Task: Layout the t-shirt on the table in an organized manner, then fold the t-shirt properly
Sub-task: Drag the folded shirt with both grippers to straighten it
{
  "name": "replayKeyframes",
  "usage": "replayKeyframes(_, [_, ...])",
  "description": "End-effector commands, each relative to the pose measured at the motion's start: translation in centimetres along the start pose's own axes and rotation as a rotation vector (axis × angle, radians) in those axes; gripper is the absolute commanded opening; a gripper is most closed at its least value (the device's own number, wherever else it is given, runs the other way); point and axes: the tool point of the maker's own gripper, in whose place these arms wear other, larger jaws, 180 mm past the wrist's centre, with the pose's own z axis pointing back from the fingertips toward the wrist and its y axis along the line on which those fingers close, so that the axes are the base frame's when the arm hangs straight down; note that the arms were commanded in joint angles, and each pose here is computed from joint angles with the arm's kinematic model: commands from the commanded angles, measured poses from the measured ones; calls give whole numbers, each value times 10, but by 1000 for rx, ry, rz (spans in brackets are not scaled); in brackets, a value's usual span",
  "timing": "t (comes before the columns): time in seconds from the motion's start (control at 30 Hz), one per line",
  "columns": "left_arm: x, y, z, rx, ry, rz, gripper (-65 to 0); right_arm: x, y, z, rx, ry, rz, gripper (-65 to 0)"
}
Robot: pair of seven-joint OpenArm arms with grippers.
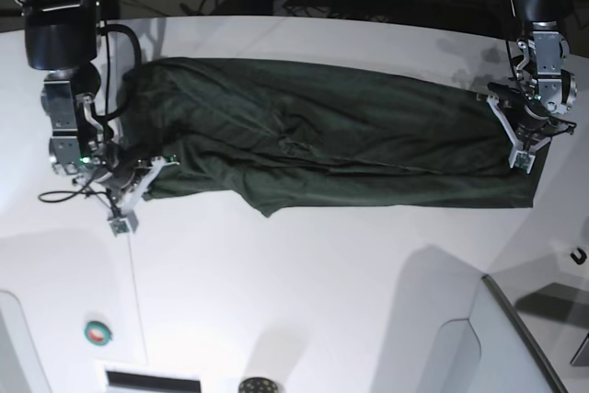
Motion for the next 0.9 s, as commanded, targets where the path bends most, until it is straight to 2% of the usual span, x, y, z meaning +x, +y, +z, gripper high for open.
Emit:
replayKeyframes(0.0, [-9,6,1,7,45,-13,-650,18,-7,3,-12,-44,4,-638])
replayKeyframes(0.13, [-5,3,1,2,30,-7,-650,17,-14,5,-22,-41,6,-638])
replayKeyframes(0.23, [16,5,8,19,-24,-23,-650,24,-14,7,-23,-59,10,-638])
replayKeyframes(0.37, [39,29,25,96,-102,19,-650,49,-29,35,-66,-197,-23,-636])
replayKeyframes(0.5, [47,61,48,185,-86,57,-650,58,-22,68,-82,-299,1,-626])
replayKeyframes(0.6, [45,73,62,227,-91,62,-650,21,3,80,-53,-215,59,-618])
replayKeyframes(0.67, [40,79,65,241,-88,77,-650,-9,13,86,-38,-145,83,-572])
replayKeyframes(0.8, [28,76,62,233,-59,77,-650,-61,28,94,-8,-51,93,-435])
replayKeyframes(0.87, [17,72,61,222,-35,71,-650,-77,30,96,-2,-20,88,-422])
